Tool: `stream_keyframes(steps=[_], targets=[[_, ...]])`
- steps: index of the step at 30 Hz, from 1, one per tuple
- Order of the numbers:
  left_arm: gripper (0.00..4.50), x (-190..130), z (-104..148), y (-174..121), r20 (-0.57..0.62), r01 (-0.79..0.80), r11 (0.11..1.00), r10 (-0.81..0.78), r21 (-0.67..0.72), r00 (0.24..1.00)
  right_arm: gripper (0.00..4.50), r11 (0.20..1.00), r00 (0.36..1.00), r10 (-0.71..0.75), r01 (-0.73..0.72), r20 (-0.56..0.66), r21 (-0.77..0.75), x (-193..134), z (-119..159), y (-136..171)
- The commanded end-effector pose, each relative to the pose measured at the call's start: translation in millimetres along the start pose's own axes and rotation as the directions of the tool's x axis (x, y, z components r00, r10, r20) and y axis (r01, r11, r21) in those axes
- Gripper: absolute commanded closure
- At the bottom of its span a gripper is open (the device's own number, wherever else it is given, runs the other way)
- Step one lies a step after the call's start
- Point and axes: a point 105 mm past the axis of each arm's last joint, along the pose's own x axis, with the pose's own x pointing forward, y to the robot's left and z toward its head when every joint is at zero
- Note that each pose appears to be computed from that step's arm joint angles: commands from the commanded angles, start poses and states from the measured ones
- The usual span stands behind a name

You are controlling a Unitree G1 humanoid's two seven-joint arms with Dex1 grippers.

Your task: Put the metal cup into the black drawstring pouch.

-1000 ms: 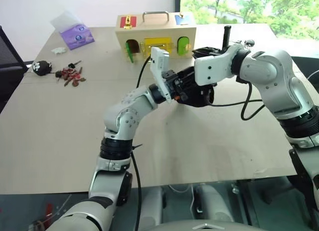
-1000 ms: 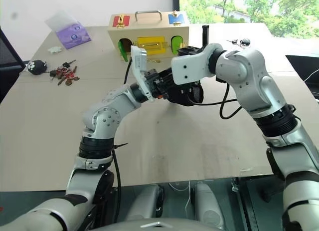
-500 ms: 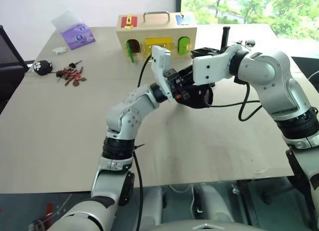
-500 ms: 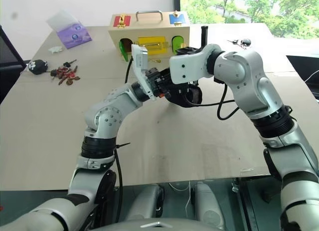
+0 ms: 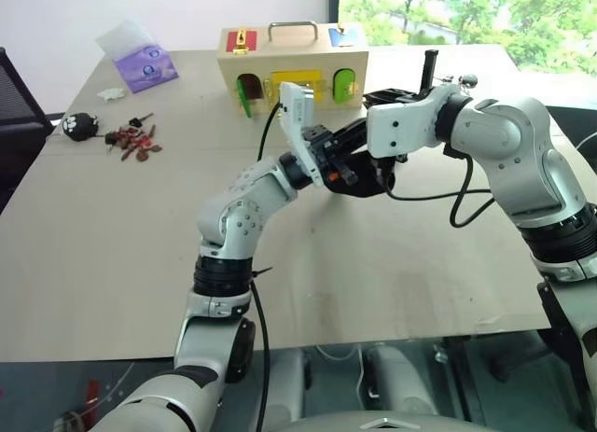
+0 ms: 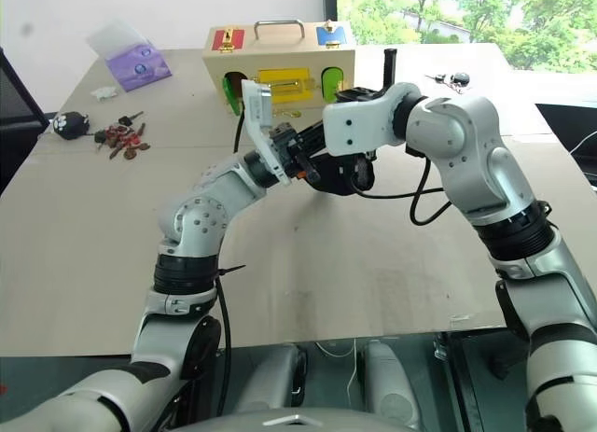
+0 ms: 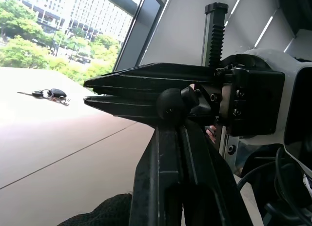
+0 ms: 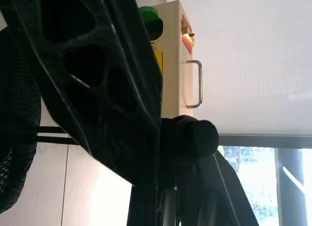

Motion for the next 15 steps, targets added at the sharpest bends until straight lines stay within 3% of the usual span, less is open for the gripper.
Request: stream_keyframes(steps=[1,4,6,15], targets=[[3.96,-7.1,1.9,-7.1,0.009,0.053,0.999,-0.054,0.011,0.999,4.50,0.998,0.998,-0.062,0.062,-0.003,-0.002,-9.9,0.4,-15.1],[2.93,-8.7,-1.1,-3.2,0.005,0.022,0.999,-0.022,-0.024,1.000,4.50,0.998,0.998,-0.069,0.069,-0.002,-0.002,-10.4,0.8,-16.9],[1.89,-8.4,1.0,-5.6,0.010,0.036,0.999,-0.036,-0.041,0.999,4.50,0.998,0.998,-0.070,0.070,-0.001,-0.001,-10.4,1.2,-17.3],[1.89,-0.1,14.0,-7.4,0.044,0.039,0.998,-0.037,-0.046,0.998,4.50,0.998,0.998,-0.061,0.061,0.013,-0.001,-8.4,5.5,-13.5]])
